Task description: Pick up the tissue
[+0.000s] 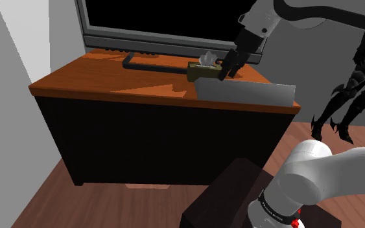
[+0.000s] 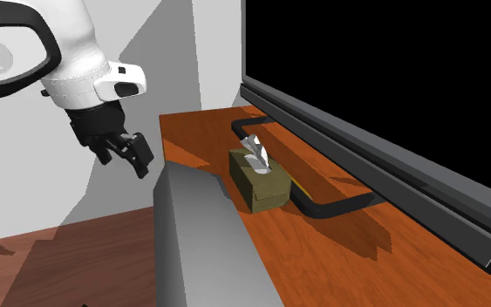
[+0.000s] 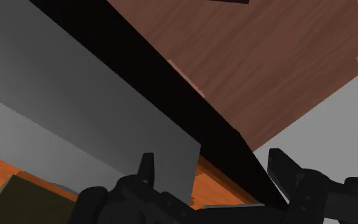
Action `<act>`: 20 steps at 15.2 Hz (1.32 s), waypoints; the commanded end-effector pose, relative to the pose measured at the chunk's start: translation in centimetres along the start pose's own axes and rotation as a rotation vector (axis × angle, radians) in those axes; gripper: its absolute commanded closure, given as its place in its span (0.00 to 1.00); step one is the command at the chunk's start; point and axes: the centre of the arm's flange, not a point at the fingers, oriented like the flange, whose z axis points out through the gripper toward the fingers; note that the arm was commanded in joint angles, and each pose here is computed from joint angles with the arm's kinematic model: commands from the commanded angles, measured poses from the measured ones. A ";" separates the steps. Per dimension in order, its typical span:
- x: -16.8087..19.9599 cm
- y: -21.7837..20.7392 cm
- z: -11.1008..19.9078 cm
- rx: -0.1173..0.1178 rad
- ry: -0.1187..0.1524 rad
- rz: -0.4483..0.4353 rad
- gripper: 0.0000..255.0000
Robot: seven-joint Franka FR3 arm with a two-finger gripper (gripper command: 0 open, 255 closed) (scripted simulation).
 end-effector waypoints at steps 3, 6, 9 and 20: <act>1.7 1.5 0.2 -0.054 -0.039 -0.048 0.00; 4.4 3.7 0.6 -0.135 -0.096 -0.120 0.00; 7.2 5.7 0.9 -0.215 -0.154 -0.191 0.00; 18.4 11.4 2.5 -0.511 -0.366 -0.454 0.00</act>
